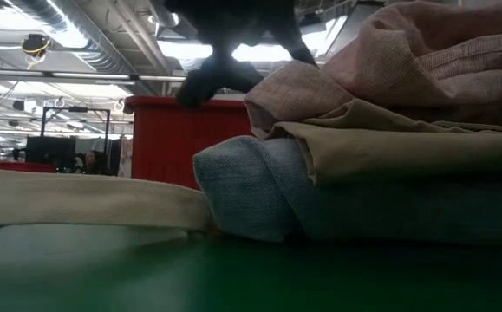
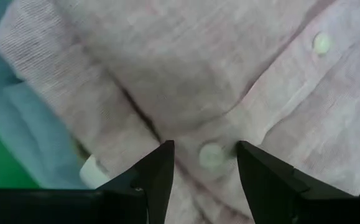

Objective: Fold laundry
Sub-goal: Stack the folded pink polo on top of the folded white underwear

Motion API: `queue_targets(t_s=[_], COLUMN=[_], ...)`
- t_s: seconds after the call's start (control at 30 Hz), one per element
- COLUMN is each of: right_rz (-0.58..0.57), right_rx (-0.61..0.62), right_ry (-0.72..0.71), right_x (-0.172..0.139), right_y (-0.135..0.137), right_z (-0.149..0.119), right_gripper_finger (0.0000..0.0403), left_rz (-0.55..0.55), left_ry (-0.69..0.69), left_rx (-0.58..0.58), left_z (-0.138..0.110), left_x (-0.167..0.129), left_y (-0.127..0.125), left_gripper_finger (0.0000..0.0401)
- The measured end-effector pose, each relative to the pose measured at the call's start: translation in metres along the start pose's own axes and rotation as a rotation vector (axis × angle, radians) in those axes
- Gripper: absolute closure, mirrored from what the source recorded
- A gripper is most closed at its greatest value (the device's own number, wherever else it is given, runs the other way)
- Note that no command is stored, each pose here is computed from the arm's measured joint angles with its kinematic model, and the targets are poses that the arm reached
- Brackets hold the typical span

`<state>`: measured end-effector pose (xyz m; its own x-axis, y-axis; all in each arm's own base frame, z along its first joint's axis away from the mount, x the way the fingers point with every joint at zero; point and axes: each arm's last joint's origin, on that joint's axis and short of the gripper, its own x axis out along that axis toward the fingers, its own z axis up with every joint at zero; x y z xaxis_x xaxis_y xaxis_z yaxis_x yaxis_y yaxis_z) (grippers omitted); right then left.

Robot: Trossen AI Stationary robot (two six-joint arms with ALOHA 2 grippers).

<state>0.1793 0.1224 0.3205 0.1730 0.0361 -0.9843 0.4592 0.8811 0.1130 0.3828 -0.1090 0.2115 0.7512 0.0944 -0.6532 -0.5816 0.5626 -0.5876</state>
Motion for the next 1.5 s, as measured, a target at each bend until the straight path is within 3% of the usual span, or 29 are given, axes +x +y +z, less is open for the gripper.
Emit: queue_targets(t_s=[0.3, 0.67, 0.87, 1.03, 1.33, 1.5], right_rz=[0.002, -0.024, -0.094, -0.069, -0.041, -0.049], right_rx=[0.000, -0.002, -0.006, -0.003, -0.001, -0.004], right_ry=[-0.002, 0.011, 0.055, 0.077, 0.091, 0.099], right_x=[0.000, 0.009, 0.031, 0.050, 0.068, 0.069], right_y=[0.000, 0.004, 0.005, 0.009, 0.009, 0.008], right_z=[0.000, 0.001, 0.000, -0.001, -0.003, -0.004], right_gripper_finger=[0.0223, 0.0223, 0.0223, 0.0223, 0.0223, 0.0223], left_rz=[-0.007, -0.049, -0.057, -0.043, 0.014, 0.006], left_ry=[-0.021, -0.012, 0.067, 0.197, 0.243, 0.255], left_rx=[0.003, 0.020, 0.001, -0.015, 0.203, 0.198], left_z=[0.006, 0.018, 0.036, 0.047, 0.050, 0.051], left_x=[0.005, -0.010, -0.022, -0.022, -0.019, -0.019], left_y=[0.002, -0.003, 0.003, 0.015, 0.027, 0.028], left_gripper_finger=[0.0244, 0.0392, 0.0394, 0.0397, 0.0370, 0.0348])
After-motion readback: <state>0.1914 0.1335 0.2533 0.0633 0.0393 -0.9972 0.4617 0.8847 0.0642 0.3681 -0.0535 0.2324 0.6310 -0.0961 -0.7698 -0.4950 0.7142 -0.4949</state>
